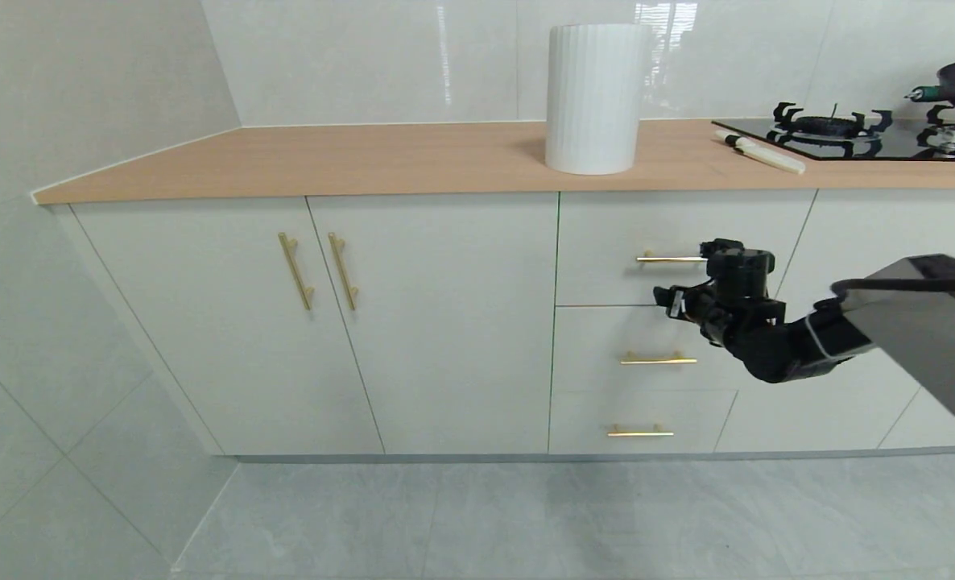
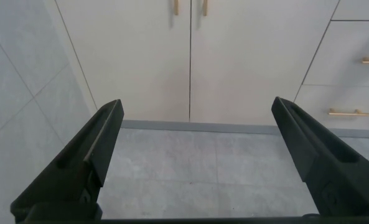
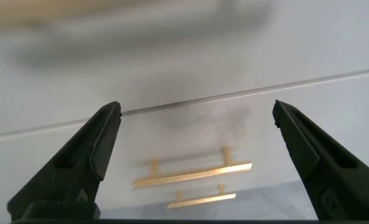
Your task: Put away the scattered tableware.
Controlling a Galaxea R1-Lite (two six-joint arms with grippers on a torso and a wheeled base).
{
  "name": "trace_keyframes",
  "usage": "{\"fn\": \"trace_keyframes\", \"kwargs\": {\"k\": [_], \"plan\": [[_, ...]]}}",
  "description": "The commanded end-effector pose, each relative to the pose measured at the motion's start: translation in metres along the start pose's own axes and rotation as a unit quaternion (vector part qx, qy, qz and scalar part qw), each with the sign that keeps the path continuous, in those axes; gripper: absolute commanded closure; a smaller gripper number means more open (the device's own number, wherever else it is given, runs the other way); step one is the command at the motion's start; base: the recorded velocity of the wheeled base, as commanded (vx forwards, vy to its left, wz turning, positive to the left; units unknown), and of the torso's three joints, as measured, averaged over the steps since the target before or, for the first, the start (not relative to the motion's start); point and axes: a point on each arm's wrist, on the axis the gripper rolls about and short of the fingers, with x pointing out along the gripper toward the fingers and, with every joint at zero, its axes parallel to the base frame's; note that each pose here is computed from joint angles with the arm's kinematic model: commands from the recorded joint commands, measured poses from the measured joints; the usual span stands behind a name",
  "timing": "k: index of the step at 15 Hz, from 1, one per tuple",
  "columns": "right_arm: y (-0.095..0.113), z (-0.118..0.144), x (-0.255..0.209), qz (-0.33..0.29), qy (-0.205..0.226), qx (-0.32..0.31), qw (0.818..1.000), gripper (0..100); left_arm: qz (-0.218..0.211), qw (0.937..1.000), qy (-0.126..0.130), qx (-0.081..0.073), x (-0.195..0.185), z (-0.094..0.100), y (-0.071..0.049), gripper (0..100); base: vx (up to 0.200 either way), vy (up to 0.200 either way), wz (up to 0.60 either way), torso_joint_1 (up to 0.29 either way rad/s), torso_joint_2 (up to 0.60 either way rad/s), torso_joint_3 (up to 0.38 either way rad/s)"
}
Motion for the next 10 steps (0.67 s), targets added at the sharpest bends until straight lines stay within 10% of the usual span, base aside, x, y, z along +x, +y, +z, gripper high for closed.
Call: {"fn": "trace_keyframes", "kwargs": {"k": [1,10], "plan": [[-0.017,0.074,-0.11,0.006,-0.055,0.014,0.998,0,0.0,1.0,0.0,0.0,0.0,0.0,0.0,0,0.0,0.0,0.0,0.0,0.0,0.0],[-0.105,0.057,-0.378,-0.088,-0.182,-0.106,0.974,0,0.0,1.0,0.0,0.0,0.0,0.0,0.0,0,0.0,0.0,0.0,0.0,0.0,0.0]]}}
